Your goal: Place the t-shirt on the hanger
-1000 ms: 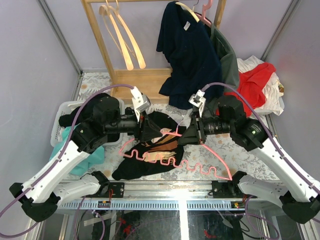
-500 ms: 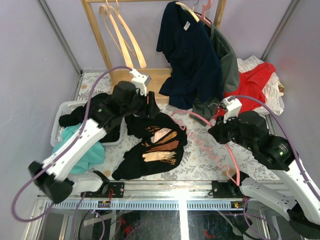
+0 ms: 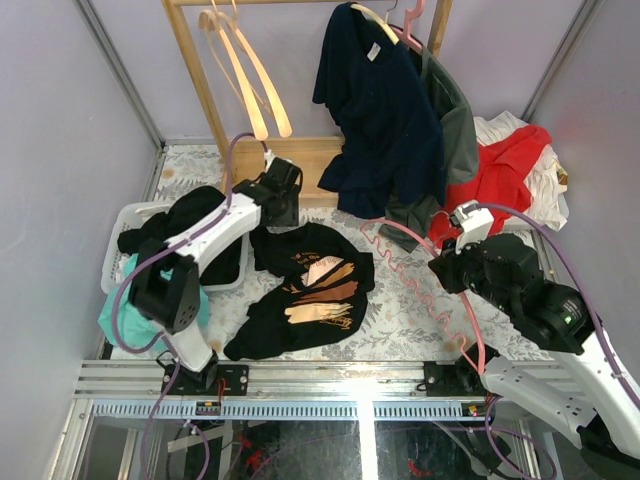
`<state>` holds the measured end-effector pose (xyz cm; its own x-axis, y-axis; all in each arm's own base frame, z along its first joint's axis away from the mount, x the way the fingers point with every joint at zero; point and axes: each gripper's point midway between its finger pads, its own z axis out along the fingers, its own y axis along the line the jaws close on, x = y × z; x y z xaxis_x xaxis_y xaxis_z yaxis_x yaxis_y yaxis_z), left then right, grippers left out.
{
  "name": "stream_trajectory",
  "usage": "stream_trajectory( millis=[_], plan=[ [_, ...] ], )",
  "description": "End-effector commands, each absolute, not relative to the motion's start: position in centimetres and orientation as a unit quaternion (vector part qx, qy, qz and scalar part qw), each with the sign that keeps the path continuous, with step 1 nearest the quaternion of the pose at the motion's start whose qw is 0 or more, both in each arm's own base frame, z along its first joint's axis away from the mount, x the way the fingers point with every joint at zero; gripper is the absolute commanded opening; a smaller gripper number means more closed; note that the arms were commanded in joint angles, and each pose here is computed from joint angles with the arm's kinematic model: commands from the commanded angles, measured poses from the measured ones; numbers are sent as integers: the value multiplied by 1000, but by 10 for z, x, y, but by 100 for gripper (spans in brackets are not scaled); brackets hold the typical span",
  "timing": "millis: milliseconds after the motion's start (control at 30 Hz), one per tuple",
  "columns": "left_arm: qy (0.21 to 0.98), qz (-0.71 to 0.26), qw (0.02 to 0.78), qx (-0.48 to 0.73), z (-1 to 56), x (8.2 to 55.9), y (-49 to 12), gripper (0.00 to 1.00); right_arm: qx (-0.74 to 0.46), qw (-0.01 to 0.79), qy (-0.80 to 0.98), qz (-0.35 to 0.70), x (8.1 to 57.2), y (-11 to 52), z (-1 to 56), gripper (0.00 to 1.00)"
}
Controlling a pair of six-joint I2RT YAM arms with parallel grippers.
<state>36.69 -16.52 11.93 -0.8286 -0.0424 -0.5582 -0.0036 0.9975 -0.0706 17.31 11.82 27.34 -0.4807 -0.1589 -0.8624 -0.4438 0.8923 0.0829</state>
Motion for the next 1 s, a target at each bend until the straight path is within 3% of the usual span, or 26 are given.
stream_trajectory(
  millis=[0,300,800,867,967],
  plan=[
    [936,39,347,-37,135,405,-151,50,-183,510,821,180,177,129,294,0],
    [933,186,308,-31,118,422,-117,56,-192,506,818,196,172,133,289,0],
    [933,229,275,-28,105,388,-96,56,-200,501,815,212,167,137,285,0],
    [932,227,280,-30,106,390,-96,51,-201,500,815,213,166,138,286,0],
    [940,205,271,-25,105,385,-104,35,-202,498,816,213,165,138,286,0]
  ],
)
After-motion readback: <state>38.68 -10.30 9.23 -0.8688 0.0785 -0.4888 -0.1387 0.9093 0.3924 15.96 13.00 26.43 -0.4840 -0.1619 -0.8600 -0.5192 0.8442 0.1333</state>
